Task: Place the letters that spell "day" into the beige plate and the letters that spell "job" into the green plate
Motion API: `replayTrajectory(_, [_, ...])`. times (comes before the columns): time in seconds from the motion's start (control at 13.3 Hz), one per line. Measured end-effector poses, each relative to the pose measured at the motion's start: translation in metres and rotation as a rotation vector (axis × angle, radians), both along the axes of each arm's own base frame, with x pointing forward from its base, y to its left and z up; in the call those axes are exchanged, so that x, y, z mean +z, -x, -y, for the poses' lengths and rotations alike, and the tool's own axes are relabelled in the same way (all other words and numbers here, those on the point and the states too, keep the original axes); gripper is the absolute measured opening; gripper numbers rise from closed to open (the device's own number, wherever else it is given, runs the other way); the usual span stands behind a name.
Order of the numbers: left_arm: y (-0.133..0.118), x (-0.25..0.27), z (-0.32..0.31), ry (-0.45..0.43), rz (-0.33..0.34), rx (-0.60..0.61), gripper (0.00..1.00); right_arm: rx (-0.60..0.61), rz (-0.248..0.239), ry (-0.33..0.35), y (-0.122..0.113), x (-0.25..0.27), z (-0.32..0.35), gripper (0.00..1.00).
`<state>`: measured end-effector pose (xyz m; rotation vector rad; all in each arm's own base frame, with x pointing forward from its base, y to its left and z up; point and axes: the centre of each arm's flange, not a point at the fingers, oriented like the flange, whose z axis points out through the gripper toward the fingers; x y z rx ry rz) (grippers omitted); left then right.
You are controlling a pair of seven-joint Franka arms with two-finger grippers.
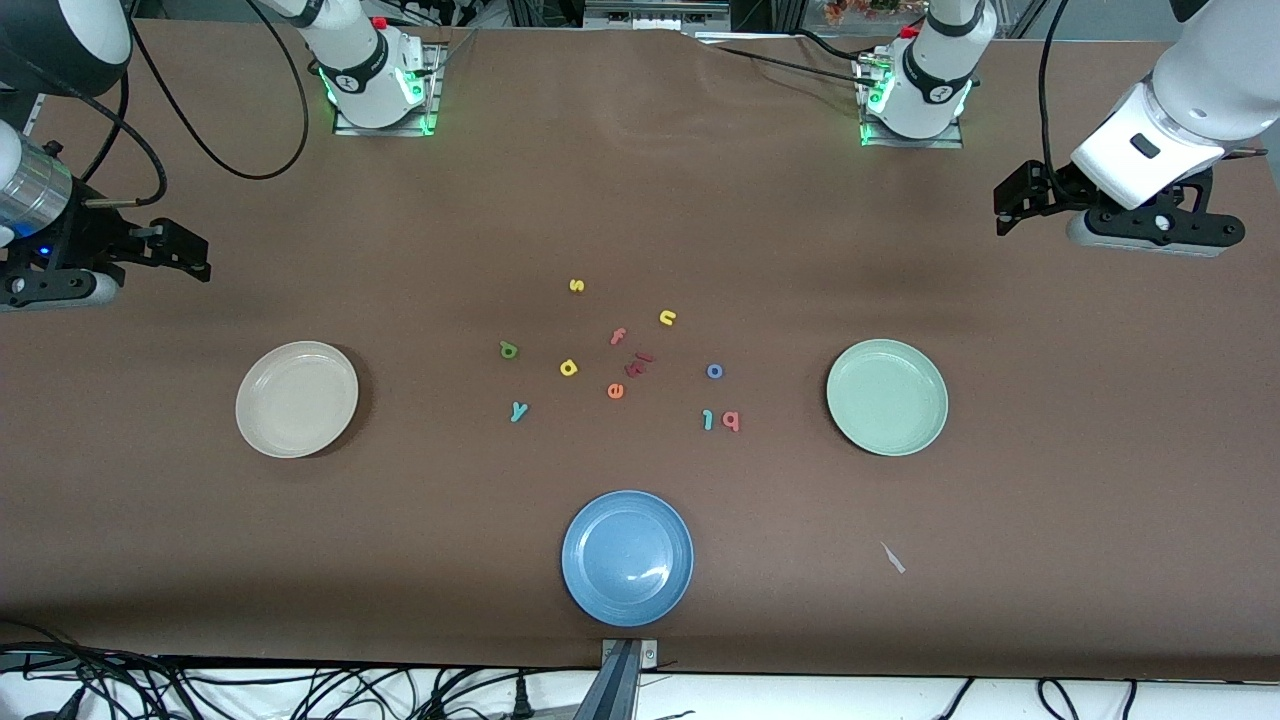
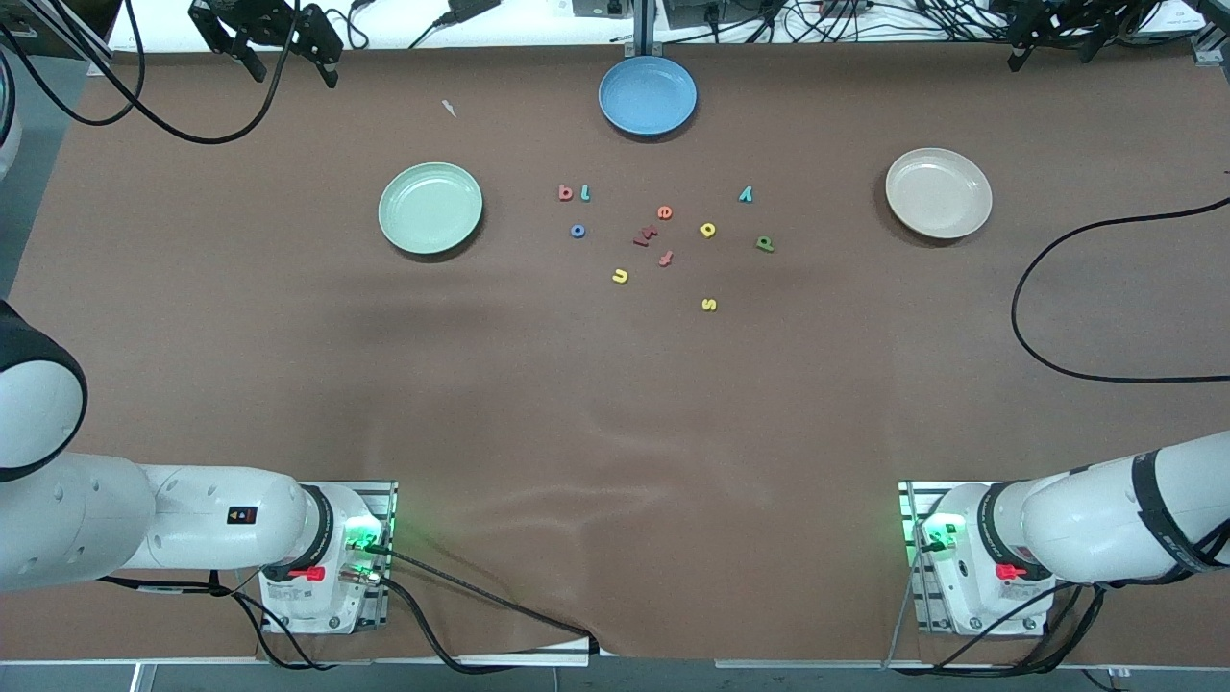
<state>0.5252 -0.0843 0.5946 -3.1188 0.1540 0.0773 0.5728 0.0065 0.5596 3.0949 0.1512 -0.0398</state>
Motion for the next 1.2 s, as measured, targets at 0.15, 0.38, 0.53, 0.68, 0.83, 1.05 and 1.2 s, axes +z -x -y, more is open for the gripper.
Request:
replayTrajectory(0.15, [0.0000,0.0000,0.0000,0.000,0.000,0.000,1.00,0.000,0.007,0.000,-0.0002,0.0036,-0.0001,1.00])
replayTrajectory(0.38, [0.0000,0.0000,0.0000,0.000,0.000,0.000,1.00,0.004,0.007,0.000,-0.0004,0.0033,-0.0019,1.00])
replayTrajectory(0.53, [0.0000,0.0000,0.0000,0.000,0.000,0.000,1.00,0.004,0.006,0.000,-0.0006,0.0027,-0.0021,1.00])
replayTrajectory(0.68, [0.0000,0.0000,0.0000,0.000,0.000,0.000,1.00,0.004,0.005,0.001,-0.0006,0.0022,-0.0021,1.00])
replayTrajectory(0.83, [0.0000,0.0000,0.0000,0.000,0.000,0.000,1.00,0.004,0.004,0.001,-0.0008,0.0015,-0.0021,1.00])
replayTrajectory(1.05, [0.0000,0.0000,0.0000,0.000,0.000,0.000,1.00,0.004,0.001,0.001,-0.0006,0.0000,-0.0021,1.00])
replayTrajectory(1.2, [0.0000,0.0000,0.0000,0.000,0.000,0.000,1.00,0.003,-0.001,0.001,-0.0006,-0.0010,-0.0021,1.00])
